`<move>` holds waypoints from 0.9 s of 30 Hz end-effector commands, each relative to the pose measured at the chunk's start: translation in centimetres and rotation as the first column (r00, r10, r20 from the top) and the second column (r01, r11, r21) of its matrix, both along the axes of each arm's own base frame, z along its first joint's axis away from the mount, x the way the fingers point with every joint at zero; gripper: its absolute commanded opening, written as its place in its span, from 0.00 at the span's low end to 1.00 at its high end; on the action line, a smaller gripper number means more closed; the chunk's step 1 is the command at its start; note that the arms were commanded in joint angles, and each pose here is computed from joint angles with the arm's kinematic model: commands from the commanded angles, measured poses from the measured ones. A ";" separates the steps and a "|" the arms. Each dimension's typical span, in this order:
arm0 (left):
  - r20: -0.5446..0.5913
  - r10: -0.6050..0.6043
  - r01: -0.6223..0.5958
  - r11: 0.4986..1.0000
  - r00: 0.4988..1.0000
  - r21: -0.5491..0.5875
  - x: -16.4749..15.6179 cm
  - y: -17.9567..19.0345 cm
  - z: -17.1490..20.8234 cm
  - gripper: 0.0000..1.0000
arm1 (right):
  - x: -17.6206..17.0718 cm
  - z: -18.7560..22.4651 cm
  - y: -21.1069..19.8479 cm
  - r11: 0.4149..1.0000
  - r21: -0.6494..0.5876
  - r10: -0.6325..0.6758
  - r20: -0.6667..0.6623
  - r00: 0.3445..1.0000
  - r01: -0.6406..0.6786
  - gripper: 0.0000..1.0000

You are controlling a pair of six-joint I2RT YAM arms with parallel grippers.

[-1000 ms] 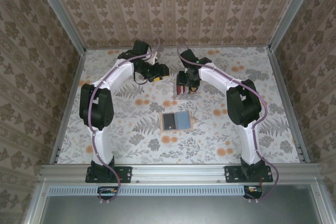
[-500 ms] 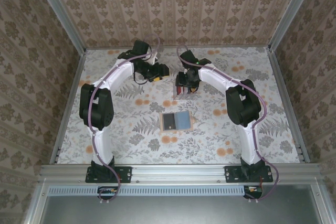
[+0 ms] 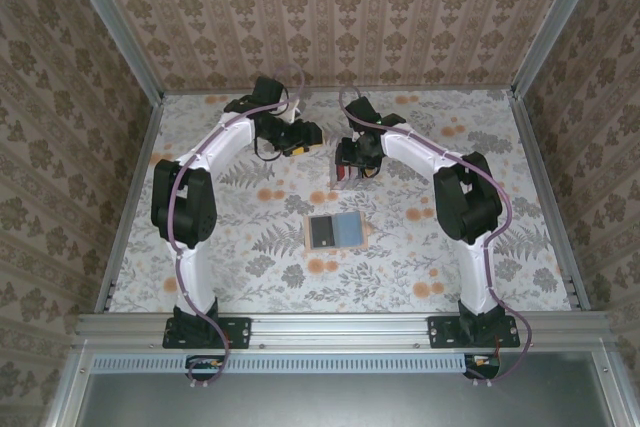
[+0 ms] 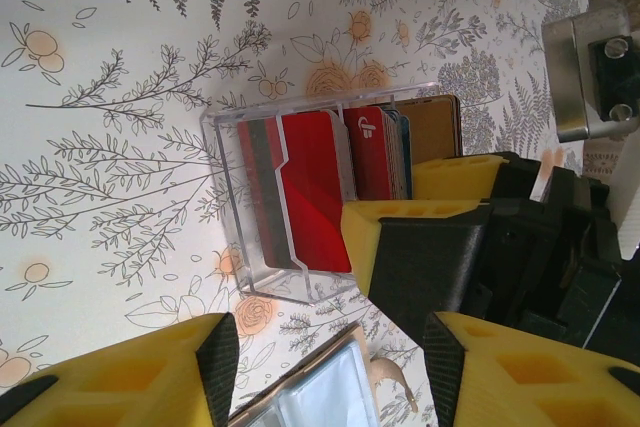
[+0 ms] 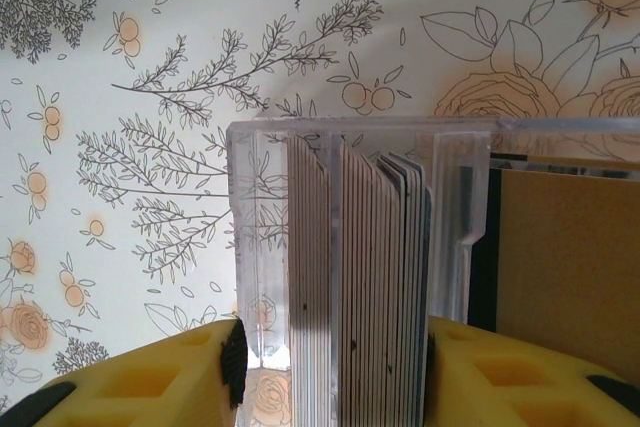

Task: Put the credit cards into the card holder
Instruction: Pick up the credit card from the storage box.

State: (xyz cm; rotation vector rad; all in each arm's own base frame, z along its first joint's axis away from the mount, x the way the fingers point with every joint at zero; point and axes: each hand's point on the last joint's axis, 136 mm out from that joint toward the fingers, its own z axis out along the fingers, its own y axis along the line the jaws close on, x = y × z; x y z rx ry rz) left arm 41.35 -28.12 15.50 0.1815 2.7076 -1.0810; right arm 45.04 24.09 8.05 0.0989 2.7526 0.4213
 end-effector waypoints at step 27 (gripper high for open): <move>0.032 -0.014 0.014 1.000 0.999 -0.015 0.3 0.1 1.5 0.55 | -0.4 2.7 -1.5 0.999 0.027 -0.031 0.039 0.999 0.030 0.32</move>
